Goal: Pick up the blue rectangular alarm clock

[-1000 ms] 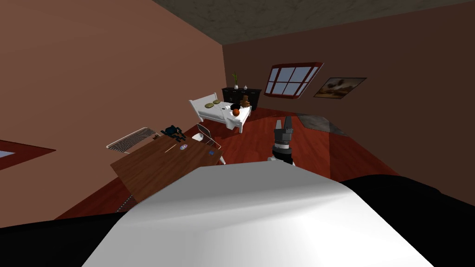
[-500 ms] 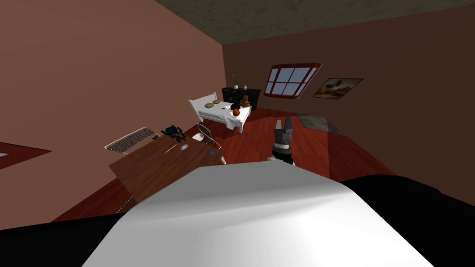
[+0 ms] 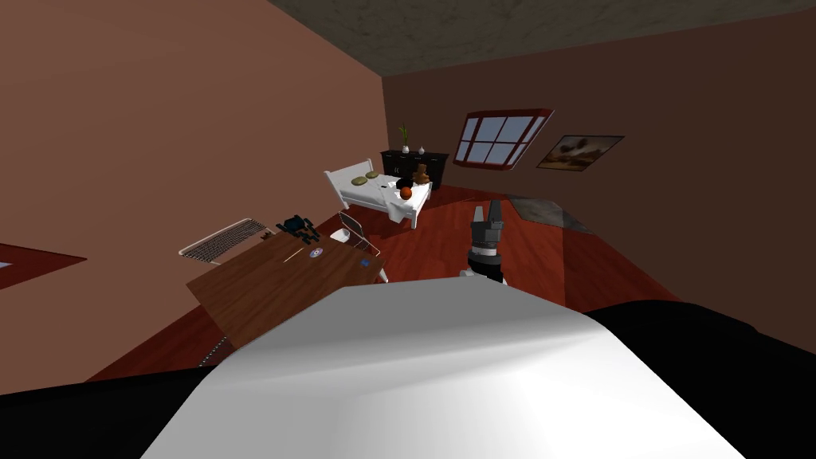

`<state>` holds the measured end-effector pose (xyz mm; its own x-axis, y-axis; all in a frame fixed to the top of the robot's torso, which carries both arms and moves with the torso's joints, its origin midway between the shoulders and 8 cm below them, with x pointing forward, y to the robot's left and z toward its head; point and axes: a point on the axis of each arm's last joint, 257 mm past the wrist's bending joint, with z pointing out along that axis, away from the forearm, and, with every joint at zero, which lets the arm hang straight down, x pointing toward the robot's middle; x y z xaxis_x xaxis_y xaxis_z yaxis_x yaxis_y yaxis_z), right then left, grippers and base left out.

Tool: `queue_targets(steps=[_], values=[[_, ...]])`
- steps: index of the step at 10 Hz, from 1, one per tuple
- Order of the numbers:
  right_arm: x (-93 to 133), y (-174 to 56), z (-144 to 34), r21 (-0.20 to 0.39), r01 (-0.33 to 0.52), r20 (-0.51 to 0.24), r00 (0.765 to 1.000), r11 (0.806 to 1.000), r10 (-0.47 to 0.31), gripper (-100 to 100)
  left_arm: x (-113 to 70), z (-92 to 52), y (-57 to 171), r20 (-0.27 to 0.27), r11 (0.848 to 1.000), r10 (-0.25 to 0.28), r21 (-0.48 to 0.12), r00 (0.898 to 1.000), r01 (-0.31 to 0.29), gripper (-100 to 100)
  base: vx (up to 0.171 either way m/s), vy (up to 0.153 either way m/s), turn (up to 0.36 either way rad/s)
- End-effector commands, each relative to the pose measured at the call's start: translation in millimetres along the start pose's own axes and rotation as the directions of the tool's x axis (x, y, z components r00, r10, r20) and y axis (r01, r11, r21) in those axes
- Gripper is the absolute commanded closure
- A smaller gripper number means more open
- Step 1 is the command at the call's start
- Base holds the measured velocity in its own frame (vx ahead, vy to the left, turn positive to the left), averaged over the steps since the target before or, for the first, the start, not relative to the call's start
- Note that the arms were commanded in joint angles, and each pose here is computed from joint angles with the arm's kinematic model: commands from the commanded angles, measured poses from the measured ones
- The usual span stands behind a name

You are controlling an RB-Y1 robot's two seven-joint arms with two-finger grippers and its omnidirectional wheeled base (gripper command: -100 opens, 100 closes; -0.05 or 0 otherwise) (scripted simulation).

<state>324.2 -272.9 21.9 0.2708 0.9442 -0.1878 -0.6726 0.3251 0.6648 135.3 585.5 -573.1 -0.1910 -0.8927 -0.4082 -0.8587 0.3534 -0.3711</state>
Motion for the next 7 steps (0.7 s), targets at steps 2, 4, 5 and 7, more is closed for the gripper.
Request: queue_targets(steps=[2, 4, 5, 7], values=[[0.0, 0.0, 0.0, 0.000, 0.000, 0.000, 1.000, 1.000, 0.000, 0, -12.8, -7.5, 3.4, 0.000, 1.000, 0.004, 0.003, 1.000, -0.004, 100, 0.003, -0.058, 0.038], [0.0, 0.0, 0.0, 0.000, 0.000, 0.000, 1.000, 1.000, 0.000, 0, -15.5, -9.1, 4.1, 0.000, 1.000, 0.005, 0.004, 1.000, -0.005, 100, -0.002, -0.042, 0.011], [0.0, 0.0, 0.0, 0.000, 0.000, 0.000, 1.000, 1.000, 0.000, 0, -18.3, -10.7, 4.8, 0.000, 1.000, 0.006, 0.005, 1.000, -0.006, 100, -0.003, -0.029, 0.010], [0.0, 0.0, 0.0, 0.000, 0.000, 0.000, 1.000, 1.000, 0.000, 0, -16.7, -9.8, 4.4, 0.000, 1.000, 0.005, 0.004, 1.000, -0.005, 0, 0.000, -0.006, 0.002]])
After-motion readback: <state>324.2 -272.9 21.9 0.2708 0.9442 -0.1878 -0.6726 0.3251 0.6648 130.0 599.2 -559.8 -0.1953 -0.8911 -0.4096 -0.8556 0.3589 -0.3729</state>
